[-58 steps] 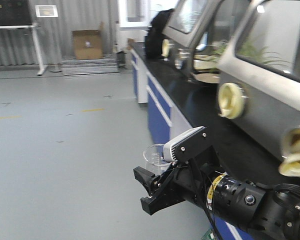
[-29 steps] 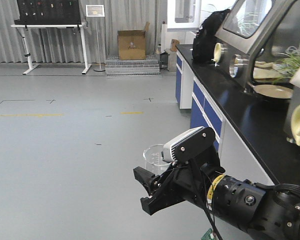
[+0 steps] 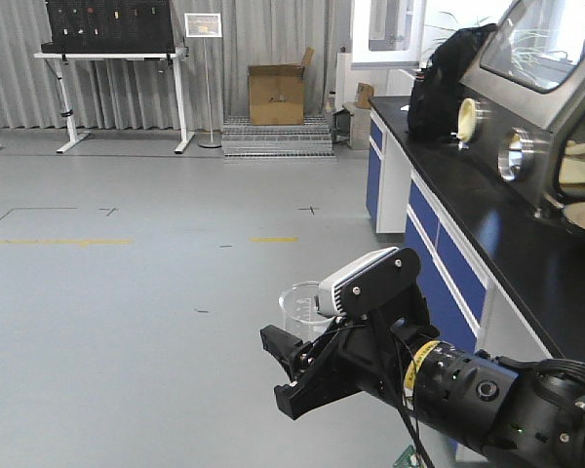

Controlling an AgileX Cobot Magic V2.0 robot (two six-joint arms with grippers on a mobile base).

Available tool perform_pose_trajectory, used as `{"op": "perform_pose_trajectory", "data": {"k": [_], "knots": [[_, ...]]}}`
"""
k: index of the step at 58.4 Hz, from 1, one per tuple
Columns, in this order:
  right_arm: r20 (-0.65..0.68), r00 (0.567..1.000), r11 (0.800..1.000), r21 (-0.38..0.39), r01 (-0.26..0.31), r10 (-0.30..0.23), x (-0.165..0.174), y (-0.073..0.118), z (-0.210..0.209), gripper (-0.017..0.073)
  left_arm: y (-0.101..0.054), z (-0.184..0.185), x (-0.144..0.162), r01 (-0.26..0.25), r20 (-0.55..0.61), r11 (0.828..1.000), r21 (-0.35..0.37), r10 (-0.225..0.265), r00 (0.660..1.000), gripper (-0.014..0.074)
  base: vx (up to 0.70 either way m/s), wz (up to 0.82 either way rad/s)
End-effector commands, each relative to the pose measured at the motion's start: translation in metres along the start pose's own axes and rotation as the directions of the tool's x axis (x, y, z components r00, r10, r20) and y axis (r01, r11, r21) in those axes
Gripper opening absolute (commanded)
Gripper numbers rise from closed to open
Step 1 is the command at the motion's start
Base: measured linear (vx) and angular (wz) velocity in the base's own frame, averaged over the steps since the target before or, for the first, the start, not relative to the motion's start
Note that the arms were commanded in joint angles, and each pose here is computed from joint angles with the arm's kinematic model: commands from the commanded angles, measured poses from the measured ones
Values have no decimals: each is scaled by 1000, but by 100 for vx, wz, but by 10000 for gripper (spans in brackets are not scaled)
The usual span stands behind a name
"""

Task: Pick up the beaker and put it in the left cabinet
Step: 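Hold the beaker in the right gripper while the base turns away, then carry the beaker in the right gripper while driving to the cabinet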

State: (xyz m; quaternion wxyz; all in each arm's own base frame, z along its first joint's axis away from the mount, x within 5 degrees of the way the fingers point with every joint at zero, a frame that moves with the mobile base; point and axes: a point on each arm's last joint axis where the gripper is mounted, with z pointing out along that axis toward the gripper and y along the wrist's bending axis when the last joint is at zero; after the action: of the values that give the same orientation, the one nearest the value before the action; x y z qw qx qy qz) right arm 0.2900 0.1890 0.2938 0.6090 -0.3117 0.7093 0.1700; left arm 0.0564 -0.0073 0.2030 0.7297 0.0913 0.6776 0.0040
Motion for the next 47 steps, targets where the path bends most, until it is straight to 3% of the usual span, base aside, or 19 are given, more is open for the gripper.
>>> {"op": "perform_pose_trajectory", "data": {"k": [1, 47], "knots": [[140, 990, 1000, -8, 3, -2, -29, -1, -10, -9, 0, -1, -3, 6, 77, 1000, -7, -6, 997, 1, 56, 7], [142, 990, 1000, -9, 3, -2, -29, -1, -10, -9, 0, -1, -3, 6, 77, 1000, -7, -6, 997, 1, 64, 10]]}}
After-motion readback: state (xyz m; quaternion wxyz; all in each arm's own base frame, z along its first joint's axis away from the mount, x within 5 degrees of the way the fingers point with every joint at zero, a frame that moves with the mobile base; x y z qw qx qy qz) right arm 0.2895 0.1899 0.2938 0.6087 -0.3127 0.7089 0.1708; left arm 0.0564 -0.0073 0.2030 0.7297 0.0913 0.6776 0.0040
